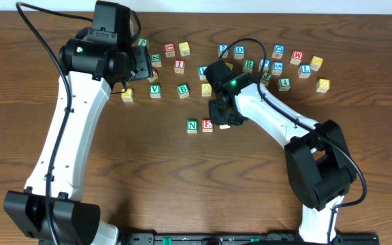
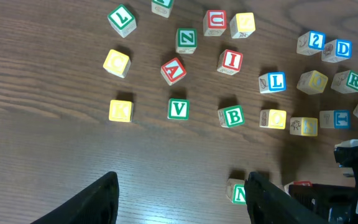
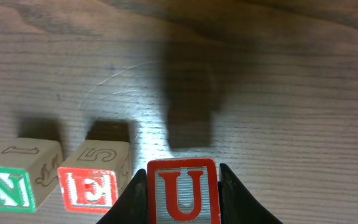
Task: Spell out NEURIPS
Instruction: 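Carry the red U block with the right gripper toward the red E, then lower the red U beside the red E and open the right gripper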
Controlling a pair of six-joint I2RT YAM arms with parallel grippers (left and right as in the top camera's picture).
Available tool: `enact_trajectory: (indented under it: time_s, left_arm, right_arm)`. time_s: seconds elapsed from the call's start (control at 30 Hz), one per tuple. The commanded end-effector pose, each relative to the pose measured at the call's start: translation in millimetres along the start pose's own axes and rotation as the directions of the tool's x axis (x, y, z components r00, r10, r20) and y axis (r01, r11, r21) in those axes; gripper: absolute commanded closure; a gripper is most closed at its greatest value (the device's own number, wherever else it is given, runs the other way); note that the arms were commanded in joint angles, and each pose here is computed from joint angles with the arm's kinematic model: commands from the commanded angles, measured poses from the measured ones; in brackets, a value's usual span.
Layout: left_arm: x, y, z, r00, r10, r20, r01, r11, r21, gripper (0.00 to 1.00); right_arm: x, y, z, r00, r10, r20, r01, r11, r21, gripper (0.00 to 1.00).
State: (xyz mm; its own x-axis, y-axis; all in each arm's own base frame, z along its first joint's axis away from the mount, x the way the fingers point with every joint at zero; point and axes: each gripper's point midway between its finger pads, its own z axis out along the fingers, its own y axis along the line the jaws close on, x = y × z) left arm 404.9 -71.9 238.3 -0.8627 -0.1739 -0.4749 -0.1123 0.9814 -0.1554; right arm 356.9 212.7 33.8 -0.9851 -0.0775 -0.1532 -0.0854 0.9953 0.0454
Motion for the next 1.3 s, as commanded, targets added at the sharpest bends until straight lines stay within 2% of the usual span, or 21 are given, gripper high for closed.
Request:
enact_trajectory:
  time_s: [0.0, 0.47, 0.73, 1.07, 1.27]
  left_arm:
    - [1.0, 3.3, -1.9, 1.0, 0.006, 0.002, -0.006, 1.0, -0.008, 0.36]
    - [0.8, 3.2, -1.9, 1.0, 0.006, 0.003, -0.006, 1.0, -0.008, 0.36]
    - [0.8, 3.2, -1.9, 1.0, 0.006, 0.003, -0.006, 1.0, -0.008, 0.36]
    - [0.7, 3.2, -1.9, 1.0, 0.006, 0.003, -0.005, 1.0, -0.008, 0.36]
    - [0.0, 2.9, -1.9, 1.0, 0.006, 0.006, -0.005, 1.0, -0.007, 0.36]
  right_arm:
    - [-1.9, -5.7, -1.6, 0.999, 0.027, 0.031, -0.028, 0.999, 0.046, 0.82]
    - [0.1, -6.7, 7.2, 0.999, 0.027, 0.038, -0.028, 0.999, 0.043, 0.78]
    - [3.5, -5.6, 7.3, 0.999, 0.026, 0.022, -0.027, 0.999, 0.036, 0.63]
    - [1.7, -5.0, 3.5, 0.999, 0.028, 0.025, -0.029, 0.999, 0.03, 0.63]
    - [-12.0, -3.7, -24.4, 0.997, 0.031, 0.064, -0.032, 0.999, 0.012, 0.64]
